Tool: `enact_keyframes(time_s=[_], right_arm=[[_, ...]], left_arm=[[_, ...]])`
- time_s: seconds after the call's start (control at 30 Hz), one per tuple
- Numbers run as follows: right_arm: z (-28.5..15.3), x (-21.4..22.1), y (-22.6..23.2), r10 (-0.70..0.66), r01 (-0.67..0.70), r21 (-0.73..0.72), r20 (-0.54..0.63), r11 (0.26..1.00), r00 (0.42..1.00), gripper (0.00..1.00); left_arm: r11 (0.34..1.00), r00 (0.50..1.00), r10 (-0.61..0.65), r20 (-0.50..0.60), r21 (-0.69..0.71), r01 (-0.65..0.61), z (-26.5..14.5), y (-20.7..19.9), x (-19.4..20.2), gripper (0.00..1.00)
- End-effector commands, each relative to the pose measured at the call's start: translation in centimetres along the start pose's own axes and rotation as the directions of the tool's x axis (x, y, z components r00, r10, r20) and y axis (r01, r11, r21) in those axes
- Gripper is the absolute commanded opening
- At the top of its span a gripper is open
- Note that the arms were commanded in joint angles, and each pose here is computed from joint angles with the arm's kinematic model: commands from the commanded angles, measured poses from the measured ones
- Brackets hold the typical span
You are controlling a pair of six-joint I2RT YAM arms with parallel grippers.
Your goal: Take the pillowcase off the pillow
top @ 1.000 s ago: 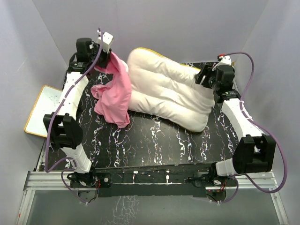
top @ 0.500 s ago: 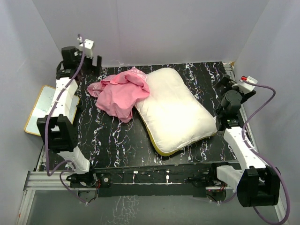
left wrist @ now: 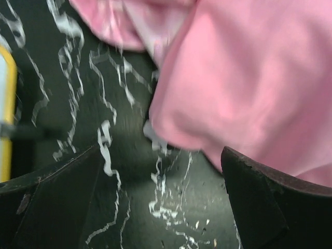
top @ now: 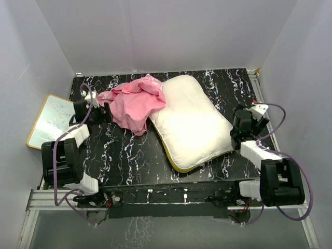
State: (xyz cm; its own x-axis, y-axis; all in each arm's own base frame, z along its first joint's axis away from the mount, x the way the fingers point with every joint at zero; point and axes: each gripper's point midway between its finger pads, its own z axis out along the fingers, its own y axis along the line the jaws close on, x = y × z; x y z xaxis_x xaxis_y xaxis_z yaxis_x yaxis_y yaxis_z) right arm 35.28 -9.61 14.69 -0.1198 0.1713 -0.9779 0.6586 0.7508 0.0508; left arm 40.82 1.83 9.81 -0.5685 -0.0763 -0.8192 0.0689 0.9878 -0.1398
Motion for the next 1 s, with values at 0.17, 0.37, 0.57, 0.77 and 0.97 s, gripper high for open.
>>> enact_keyframes(time_s=[0.17, 0.37, 0.57, 0.77, 0.97], right_arm=[[-1.5, 4.3, -0.8, 0.138, -0.137, -0.072, 0.005, 0.988, 0.99, 0.98], [-0.6, 5.2, 0.4, 0.133, -0.132, -0.103, -0.006, 0.986, 0.991, 0.98], [0.3, 6.4, 3.0, 0.058, -0.061, -0.213, -0.02, 0.975, 0.998, 0.98], [-1.9, 7.4, 8.9, -0.121, 0.127, -0.58, 0.049, 0.805, 0.991, 0.98], [-3.4, 8.1, 9.9, -0.133, 0.159, -0.692, 0.091, 0.704, 0.987, 0.98]], left_arm=[[0.991, 0.969, -0.061, 0.24, -0.103, 0.088, 0.8, 2.1, 4.5, 0.97], [0.998, 0.96, -0.02, 0.278, -0.058, 0.038, 0.8, 1.1, 6.4, 0.97], [0.998, 0.919, 0.043, 0.392, -0.051, -0.025, -0.6, -0.2, 6.8, 0.97], [0.996, 0.946, 0.044, 0.321, -0.085, -0.017, 0.5, 0.3, 7.3, 0.97], [0.995, 0.946, 0.058, 0.319, -0.098, -0.028, 0.7, 0.2, 7.3, 0.97]])
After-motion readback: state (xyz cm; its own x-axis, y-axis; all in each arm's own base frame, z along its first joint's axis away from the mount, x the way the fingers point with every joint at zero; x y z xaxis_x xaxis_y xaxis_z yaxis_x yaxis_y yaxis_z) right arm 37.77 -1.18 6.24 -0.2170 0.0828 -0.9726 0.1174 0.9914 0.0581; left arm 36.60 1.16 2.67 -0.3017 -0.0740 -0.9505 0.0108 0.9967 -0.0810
